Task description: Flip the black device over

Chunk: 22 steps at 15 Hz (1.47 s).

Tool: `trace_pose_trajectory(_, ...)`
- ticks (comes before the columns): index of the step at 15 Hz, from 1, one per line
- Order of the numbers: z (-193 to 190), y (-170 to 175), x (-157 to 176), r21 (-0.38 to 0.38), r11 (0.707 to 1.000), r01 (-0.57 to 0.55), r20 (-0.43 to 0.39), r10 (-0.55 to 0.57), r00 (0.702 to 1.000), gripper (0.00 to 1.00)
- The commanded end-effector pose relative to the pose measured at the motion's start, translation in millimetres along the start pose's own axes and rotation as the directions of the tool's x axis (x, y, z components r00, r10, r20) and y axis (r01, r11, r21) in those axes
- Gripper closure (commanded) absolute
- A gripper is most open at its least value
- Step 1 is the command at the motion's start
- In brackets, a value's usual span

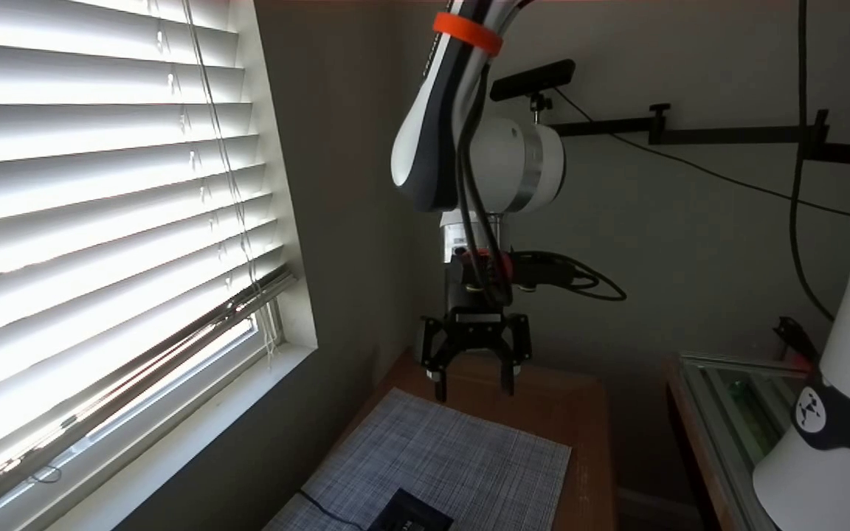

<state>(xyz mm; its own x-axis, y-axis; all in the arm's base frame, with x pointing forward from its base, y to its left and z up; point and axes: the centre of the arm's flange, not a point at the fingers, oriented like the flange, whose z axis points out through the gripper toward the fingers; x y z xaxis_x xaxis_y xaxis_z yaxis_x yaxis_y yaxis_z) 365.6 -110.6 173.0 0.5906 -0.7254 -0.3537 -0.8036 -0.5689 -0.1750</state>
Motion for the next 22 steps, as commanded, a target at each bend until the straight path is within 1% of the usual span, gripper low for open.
trace_pose_trajectory(1, 35.5, 6.9, 13.2, 0.088, 0.994, -0.069, 0.07, 0.063, 0.996, 0.0)
trace_pose_trajectory(4, 57.3, 19.0, 14.8, 0.145, 0.974, -0.177, 0.153, 0.154, 0.976, 0.0)
trace_pose_trajectory(7, 75.8, 29.3, 18.4, 0.186, 0.942, -0.281, 0.241, 0.234, 0.942, 0.0)
trace_pose_trajectory(11, 101.1, 34.3, 26.0, 0.23, 0.886, -0.401, 0.331, 0.317, 0.889, 0.0)
trace_pose_trajectory(15, 130.6, 35.0, 41.2, 0.265, 0.832, -0.487, 0.412, 0.359, 0.838, 0.0)
trace_pose_trajectory(17, 143.4, 38.1, 50.1, 0.282, 0.807, -0.518, 0.435, 0.374, 0.819, 0.0)
trace_pose_trajectory(18, 120.4, 35.5, 29.3, 0.241, 0.837, -0.492, 0.401, 0.376, 0.835, 0.0)
trace_pose_trajectory(20, 132.0, 38.6, 37.1, 0.245, 0.825, -0.509, 0.418, 0.384, 0.823, 0.0)
trace_pose_trajectory(22, 136.7, 39.9, 41.2, 0.243, 0.822, -0.514, 0.421, 0.388, 0.82, 0.0)
